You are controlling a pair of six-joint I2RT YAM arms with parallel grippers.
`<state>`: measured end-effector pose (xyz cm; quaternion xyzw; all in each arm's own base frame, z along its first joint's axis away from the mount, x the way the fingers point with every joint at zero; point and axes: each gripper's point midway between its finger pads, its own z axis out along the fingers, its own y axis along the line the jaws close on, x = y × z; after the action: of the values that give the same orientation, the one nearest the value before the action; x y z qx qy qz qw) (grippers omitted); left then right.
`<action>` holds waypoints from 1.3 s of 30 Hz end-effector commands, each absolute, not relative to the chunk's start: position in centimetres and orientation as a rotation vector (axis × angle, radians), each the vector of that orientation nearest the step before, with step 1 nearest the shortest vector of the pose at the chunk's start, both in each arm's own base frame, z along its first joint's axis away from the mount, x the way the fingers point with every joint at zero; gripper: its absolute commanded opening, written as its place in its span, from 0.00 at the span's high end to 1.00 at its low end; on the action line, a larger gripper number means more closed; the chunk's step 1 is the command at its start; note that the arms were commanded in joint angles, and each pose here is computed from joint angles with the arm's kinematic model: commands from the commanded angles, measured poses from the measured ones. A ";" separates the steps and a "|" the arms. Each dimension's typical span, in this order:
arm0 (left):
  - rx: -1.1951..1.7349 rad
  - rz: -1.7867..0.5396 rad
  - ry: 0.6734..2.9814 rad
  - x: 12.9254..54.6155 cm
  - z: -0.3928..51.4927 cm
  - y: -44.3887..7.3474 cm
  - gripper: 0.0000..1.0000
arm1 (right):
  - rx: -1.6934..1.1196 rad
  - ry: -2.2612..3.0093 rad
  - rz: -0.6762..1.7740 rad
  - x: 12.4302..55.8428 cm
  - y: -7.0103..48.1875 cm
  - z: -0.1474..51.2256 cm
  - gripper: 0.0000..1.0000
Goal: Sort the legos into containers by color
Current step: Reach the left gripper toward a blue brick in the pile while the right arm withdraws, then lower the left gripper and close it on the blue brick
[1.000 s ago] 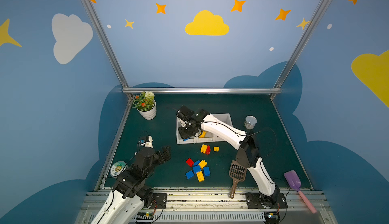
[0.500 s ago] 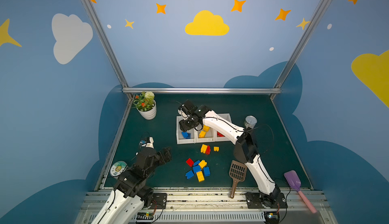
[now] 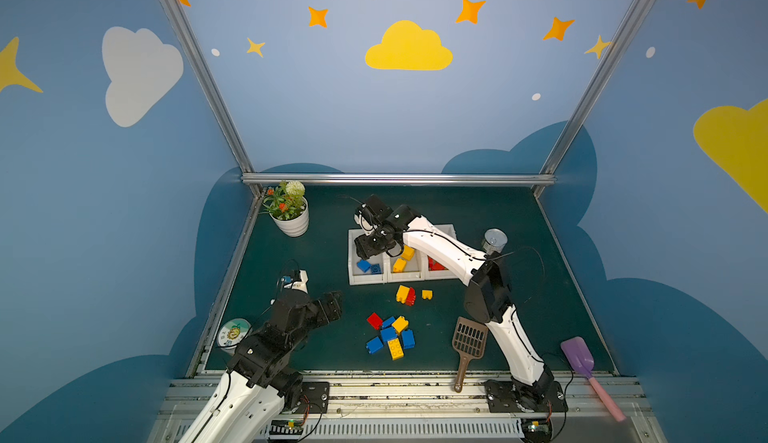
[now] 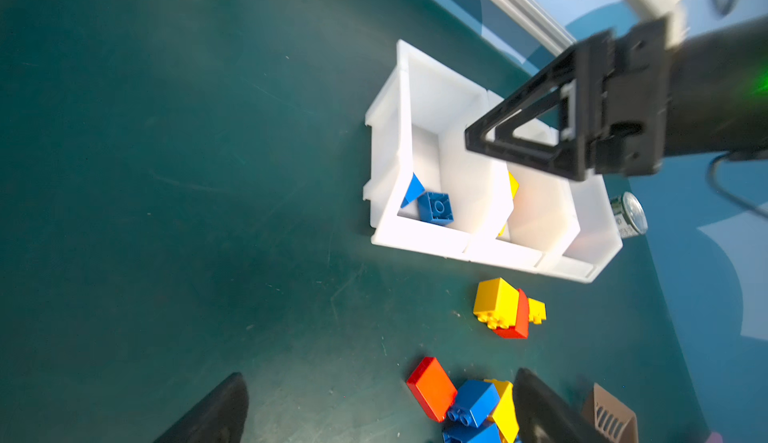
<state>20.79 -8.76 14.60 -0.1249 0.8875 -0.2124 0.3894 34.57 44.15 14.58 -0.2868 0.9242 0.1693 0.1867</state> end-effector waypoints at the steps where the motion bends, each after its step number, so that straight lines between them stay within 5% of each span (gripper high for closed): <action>1: -0.206 -0.597 2.264 21.1 15.1 -10.4 0.03 | -0.731 2.585 0.483 33.4 41.3 20.0 0.36; 21: 0.573 -0.634 2.493 20.6 12.3 -21.7 0.29 | -0.231 2.804 0.376 25.1 24.5 15.3 0.38; 39: 0.837 -0.597 2.639 19.4 6.9 -25.5 0.56 | -0.115 2.838 0.329 23.9 21.0 14.3 0.38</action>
<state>19.26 -24.81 6.58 0.2777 0.9269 -0.2014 0.1521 23.90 21.34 14.08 -0.0466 0.9828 0.1149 0.1370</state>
